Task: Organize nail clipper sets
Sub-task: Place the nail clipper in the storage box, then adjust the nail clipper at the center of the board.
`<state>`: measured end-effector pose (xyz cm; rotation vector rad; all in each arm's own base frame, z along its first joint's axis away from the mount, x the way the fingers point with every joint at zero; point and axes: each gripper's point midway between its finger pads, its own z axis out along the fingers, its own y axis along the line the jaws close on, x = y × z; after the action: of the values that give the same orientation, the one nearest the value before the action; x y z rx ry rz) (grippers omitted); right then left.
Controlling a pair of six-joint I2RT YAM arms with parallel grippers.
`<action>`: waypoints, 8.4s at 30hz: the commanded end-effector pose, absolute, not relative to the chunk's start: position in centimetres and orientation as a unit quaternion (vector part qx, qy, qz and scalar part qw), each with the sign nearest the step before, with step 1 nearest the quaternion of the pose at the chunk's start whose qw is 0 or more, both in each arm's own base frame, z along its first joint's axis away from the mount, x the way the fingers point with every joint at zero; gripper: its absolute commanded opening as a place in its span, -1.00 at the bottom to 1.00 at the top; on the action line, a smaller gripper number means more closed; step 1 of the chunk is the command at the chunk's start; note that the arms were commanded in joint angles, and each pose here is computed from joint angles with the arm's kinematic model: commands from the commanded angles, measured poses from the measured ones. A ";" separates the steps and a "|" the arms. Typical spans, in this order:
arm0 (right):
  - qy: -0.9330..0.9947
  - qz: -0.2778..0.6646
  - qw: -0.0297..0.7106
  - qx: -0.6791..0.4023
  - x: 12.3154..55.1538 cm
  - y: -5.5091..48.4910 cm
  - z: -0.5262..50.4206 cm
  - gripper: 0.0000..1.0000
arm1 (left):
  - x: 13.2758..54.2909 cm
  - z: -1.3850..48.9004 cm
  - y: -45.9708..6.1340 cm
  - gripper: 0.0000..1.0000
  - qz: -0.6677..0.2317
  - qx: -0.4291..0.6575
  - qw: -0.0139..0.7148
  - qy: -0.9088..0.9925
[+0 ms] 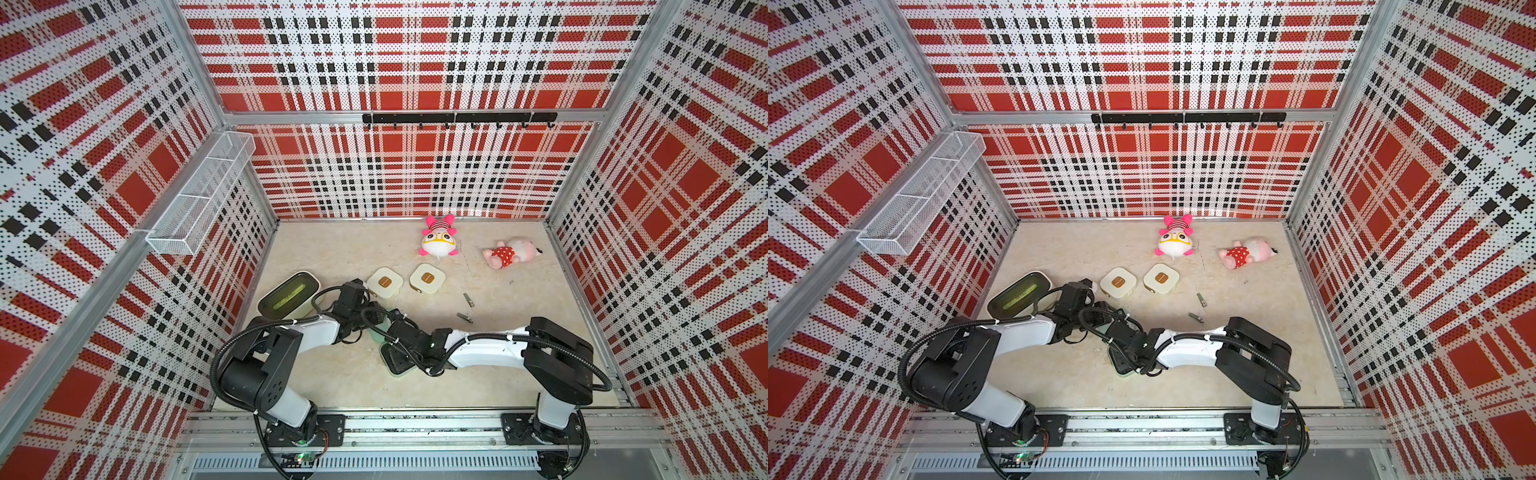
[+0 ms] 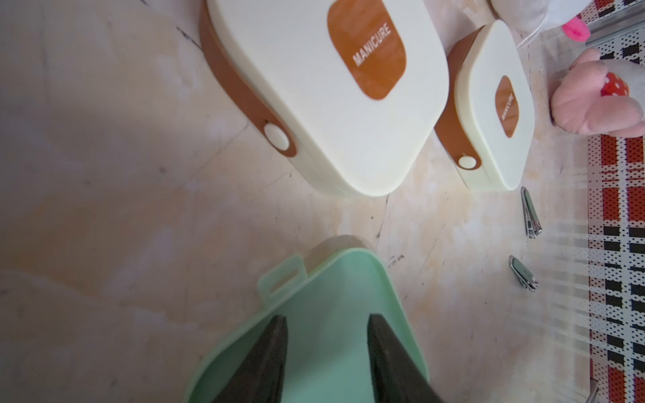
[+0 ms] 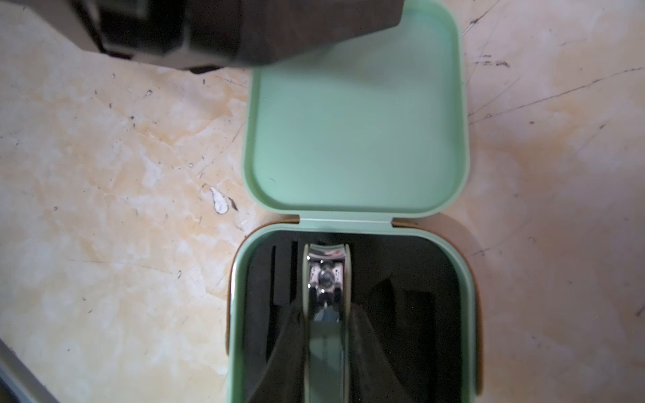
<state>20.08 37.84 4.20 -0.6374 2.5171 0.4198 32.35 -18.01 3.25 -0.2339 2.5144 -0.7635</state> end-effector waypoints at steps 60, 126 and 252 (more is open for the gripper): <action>0.938 0.110 0.216 -0.249 18.2 36.1 0.2 -0.67 | 31.1 -0.4 -16.3 -0.16 -0.250 -0.104 0.204 0.941; 0.932 0.139 0.239 -0.236 19.2 37.5 2.3 -0.70 | 31.8 1.5 -17.3 -0.15 -0.273 -0.093 0.215 0.933; 0.978 0.044 0.185 0.085 26.4 18.1 0.7 0.00 | 32.0 9.9 -24.9 -0.05 -0.376 -0.015 0.279 0.883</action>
<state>28.81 19.90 2.24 0.1946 2.6770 0.2041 31.69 -24.70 9.64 -0.0478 2.3847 -0.9940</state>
